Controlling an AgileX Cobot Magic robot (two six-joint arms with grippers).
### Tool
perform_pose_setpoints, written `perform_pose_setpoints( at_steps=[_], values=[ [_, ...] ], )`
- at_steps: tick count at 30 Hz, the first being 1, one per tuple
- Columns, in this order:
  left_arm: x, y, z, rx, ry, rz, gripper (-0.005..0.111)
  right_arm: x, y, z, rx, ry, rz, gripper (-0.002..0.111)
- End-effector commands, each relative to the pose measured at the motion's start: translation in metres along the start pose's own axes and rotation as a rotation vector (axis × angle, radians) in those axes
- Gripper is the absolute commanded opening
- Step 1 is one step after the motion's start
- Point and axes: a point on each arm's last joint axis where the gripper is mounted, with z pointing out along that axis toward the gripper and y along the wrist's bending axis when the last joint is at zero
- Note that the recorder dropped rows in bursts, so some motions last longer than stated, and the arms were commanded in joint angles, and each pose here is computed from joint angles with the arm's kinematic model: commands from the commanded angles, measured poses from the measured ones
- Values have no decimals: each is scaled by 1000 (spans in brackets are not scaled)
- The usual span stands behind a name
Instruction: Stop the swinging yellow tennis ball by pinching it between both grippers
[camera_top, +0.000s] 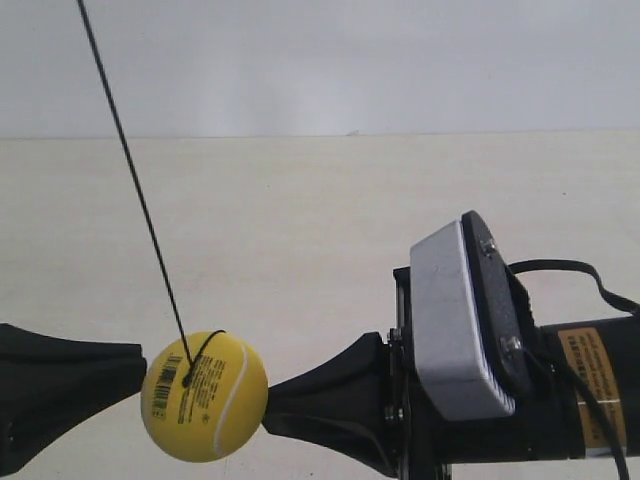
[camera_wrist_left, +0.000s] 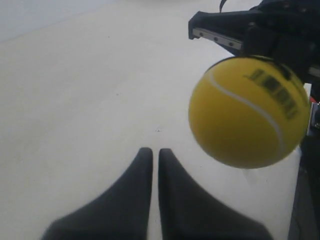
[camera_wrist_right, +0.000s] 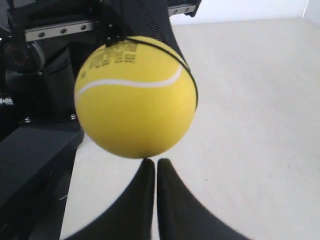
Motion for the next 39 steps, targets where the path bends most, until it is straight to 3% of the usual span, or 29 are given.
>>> perform_pose_setpoints(
  at_steps=[1,11,24,32,39],
  values=[
    [-2,-9,-7,14,-78,50,5,-5,-4,0,39,-32,-15,0],
    [-3,-16,-7,82,-190,106,5,-9,-5,0,45,-80,-10,0],
    [6,-8,8,122,-141,57,5,-11,-3,-1,30,-105,-11,0],
    [8,-4,9,85,-115,55,5,-12,-2,-1,23,-114,-14,0],
    [4,-5,8,94,-157,2,5,-28,9,-4,-114,-291,78,0]
  ],
)
